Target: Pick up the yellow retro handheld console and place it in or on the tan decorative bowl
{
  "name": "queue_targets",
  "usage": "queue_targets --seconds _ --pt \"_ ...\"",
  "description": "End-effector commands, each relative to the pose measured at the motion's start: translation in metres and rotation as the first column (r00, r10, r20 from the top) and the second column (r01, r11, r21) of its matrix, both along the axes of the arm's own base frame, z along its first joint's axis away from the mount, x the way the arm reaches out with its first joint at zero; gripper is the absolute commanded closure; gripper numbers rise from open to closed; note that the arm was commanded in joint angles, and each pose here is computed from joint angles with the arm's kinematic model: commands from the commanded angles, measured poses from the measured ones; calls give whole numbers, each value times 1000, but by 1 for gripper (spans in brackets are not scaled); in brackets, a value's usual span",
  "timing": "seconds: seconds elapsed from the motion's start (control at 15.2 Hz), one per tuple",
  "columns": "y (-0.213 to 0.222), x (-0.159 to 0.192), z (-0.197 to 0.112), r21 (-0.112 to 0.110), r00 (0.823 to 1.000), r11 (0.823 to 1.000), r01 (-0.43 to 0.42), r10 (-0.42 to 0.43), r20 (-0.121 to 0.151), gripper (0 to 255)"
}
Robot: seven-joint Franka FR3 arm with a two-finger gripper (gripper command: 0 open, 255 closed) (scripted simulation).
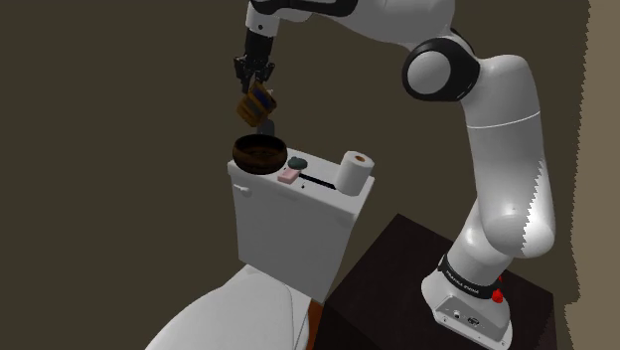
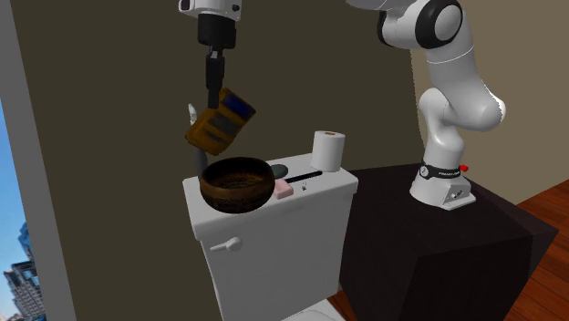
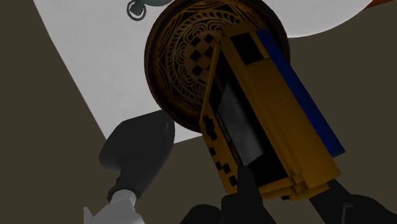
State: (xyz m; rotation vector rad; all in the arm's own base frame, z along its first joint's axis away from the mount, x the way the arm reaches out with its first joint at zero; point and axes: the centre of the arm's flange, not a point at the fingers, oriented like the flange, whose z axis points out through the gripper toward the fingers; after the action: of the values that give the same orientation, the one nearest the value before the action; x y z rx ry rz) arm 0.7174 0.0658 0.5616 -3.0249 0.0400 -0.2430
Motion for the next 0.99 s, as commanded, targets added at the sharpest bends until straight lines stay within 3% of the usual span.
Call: queue_targets --seconds 0.0,0.73,0.92 --pt "0 0 -11 0 1000 1000 0 0 1 255" --pt "0 0 -69 0 1000 1000 0 0 1 255" --pt "0 0 -69 0 1000 1000 0 0 1 255"
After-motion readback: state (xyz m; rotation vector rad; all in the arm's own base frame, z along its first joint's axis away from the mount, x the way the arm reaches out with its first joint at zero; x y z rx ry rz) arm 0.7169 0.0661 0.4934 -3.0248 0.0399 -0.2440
